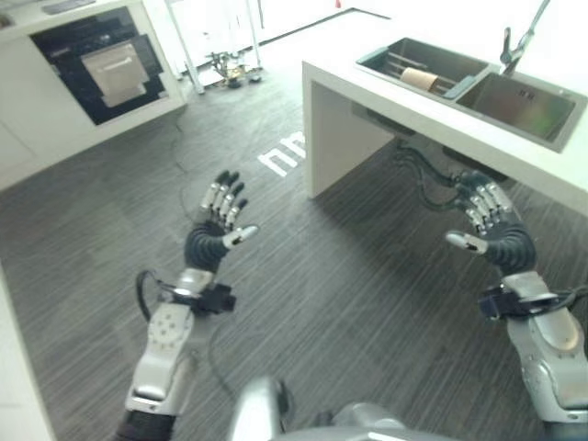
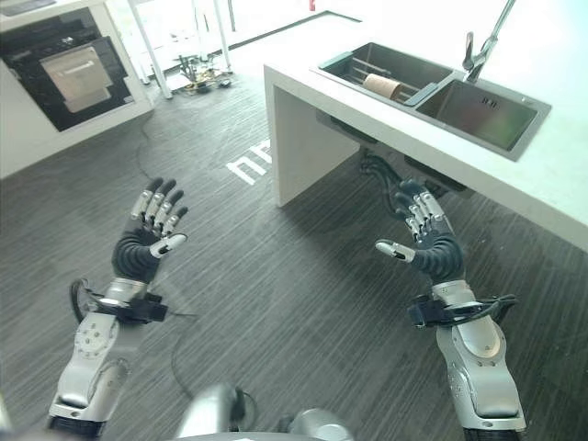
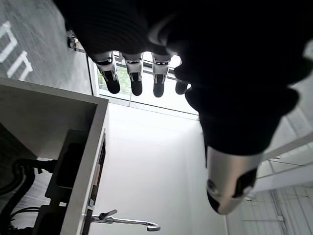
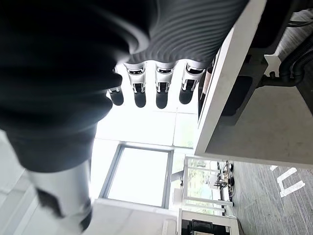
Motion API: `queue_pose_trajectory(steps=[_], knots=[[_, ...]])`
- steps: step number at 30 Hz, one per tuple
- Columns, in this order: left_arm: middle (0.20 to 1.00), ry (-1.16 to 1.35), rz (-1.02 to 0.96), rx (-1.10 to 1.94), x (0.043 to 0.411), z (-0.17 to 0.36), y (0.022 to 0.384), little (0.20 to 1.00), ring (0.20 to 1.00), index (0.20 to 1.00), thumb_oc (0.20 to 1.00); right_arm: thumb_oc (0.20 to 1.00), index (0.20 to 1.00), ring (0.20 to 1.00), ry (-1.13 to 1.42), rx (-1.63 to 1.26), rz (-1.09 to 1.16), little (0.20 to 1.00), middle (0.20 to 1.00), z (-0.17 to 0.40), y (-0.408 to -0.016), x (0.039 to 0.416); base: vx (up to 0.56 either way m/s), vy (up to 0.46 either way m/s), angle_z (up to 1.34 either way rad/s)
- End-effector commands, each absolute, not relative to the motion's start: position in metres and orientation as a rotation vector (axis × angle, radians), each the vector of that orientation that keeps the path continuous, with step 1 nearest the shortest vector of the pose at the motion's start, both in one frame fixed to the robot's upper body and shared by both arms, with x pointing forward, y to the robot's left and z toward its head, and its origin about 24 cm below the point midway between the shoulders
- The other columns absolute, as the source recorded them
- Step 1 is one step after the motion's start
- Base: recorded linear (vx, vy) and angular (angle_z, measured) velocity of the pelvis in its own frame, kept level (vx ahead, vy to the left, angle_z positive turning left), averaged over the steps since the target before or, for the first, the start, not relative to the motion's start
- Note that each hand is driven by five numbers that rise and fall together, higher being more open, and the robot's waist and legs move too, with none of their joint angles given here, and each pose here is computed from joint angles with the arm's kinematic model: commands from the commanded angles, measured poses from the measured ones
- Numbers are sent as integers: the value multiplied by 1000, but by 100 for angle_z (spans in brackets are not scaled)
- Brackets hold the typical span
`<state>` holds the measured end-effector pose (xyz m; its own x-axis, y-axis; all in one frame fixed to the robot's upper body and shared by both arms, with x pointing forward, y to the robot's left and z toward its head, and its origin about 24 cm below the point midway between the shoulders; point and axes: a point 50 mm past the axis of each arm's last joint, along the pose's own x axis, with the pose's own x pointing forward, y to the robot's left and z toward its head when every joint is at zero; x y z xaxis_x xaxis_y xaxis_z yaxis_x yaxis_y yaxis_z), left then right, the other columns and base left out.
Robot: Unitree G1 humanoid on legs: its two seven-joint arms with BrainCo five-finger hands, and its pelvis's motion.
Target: Place the dishes in the dishwasher.
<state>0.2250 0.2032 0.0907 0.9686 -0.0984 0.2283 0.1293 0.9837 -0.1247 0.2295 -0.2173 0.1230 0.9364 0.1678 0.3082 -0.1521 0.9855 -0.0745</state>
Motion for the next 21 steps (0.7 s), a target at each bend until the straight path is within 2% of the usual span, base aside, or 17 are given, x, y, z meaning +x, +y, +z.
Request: queue_pose_trajectory(steps=[1,10,16,21], knots=[[1000,-331,-102,-129,225,107,205,1000,1000,1000,1000,1000,1000,1000,-467,-92,187,1000,1000,156,-218,230,474,182,-56],[1000,-356,-63,-119,225,109,210,1000,1000,1000,1000,1000,1000,1000,-493,-113,203,1000,1000,162,-218,229,419,170,-96],[1000,-343,-118,-72,235,114,205,1000,1000,1000,1000,1000,1000,1000,-512,-66,127,1000,1000,162,-217,226,432,219,4],[1000,-327,-100,-18,230,111,209,1000,1000,1000,1000,1000,1000,1000,-494,-53,173,1000,1000,151,-200,222,275,170,-14]])
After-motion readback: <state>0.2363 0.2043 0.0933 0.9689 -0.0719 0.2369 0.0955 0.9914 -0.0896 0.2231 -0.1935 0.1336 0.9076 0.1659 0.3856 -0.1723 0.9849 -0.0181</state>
